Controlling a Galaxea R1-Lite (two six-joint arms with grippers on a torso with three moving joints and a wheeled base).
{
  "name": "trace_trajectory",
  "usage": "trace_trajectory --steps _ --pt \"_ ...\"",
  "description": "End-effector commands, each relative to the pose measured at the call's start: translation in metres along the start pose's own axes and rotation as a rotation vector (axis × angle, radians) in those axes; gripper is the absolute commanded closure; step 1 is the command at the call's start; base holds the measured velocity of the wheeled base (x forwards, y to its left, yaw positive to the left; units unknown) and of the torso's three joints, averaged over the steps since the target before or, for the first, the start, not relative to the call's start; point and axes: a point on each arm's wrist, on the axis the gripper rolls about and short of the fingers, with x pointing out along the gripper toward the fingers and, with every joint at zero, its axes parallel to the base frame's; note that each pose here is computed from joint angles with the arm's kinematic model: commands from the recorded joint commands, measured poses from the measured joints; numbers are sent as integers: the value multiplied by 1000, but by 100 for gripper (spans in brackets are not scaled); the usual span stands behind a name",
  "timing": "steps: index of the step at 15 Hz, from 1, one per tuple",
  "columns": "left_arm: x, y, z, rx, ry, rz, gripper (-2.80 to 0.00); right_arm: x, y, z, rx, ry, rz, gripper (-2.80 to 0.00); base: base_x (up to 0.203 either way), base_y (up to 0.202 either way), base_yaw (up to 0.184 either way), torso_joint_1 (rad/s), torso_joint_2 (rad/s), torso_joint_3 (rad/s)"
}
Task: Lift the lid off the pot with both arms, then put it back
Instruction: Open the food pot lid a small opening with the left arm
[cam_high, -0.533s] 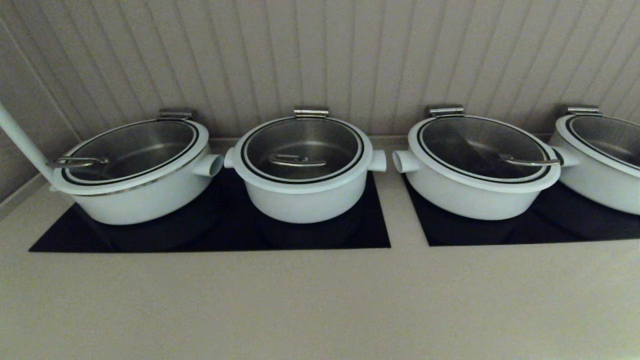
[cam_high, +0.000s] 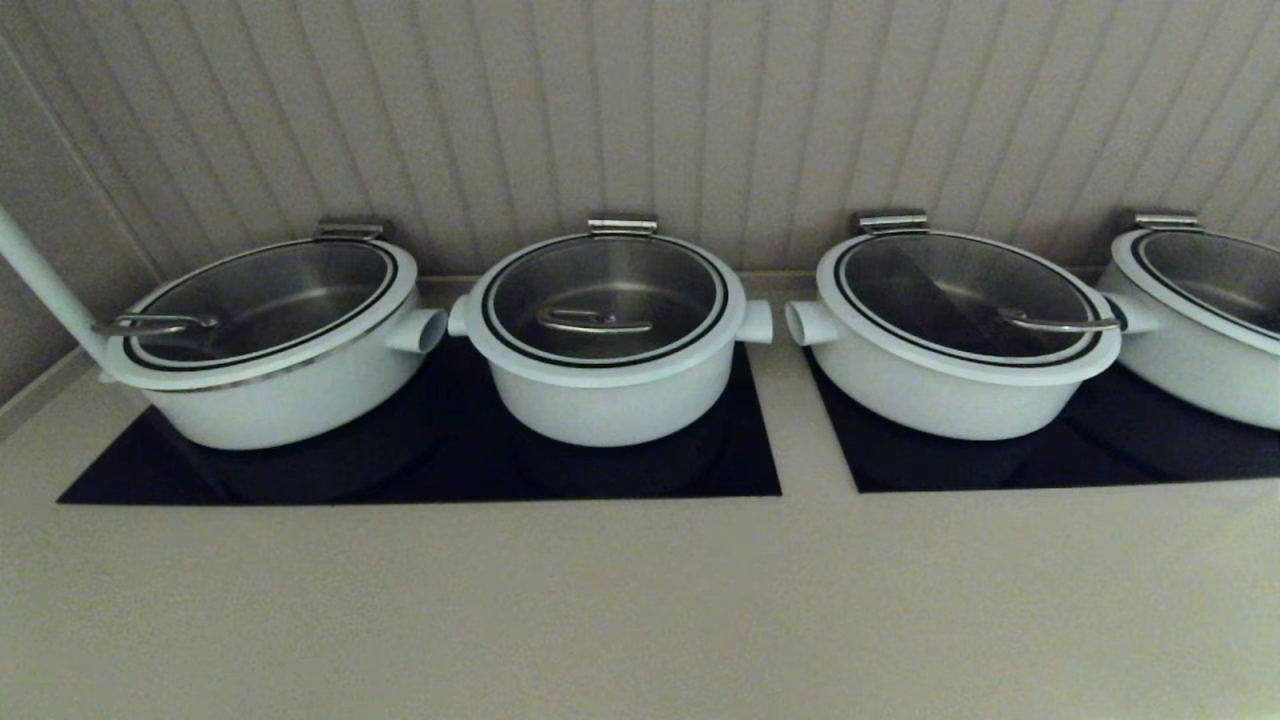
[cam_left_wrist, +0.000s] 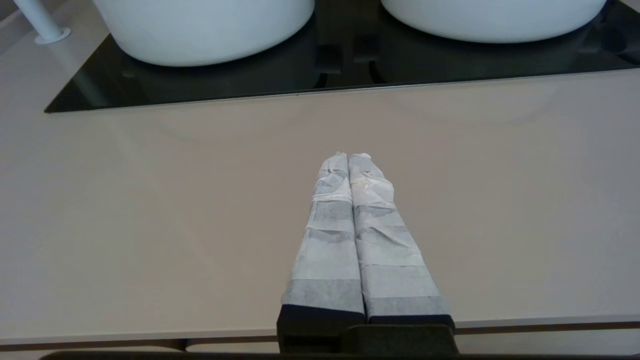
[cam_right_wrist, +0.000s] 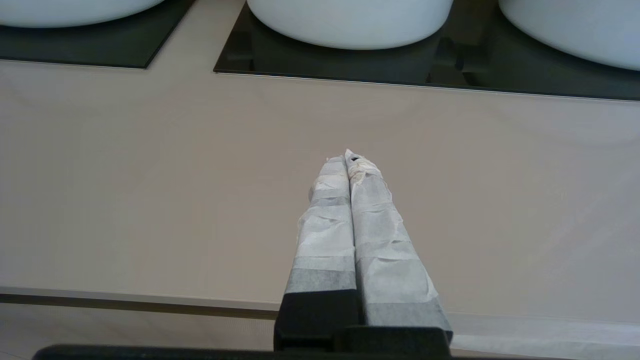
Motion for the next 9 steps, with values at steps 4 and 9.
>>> trace_trajectory --steps 4,9 --pt "0 0 0 6 2 -8 0 0 0 0 -1 0 1 0 0 0 0 0 0 0" --pt "0 0 0 -33 1 -1 0 0 0 0 -2 2 1 0 0 0 0 0 0 0"
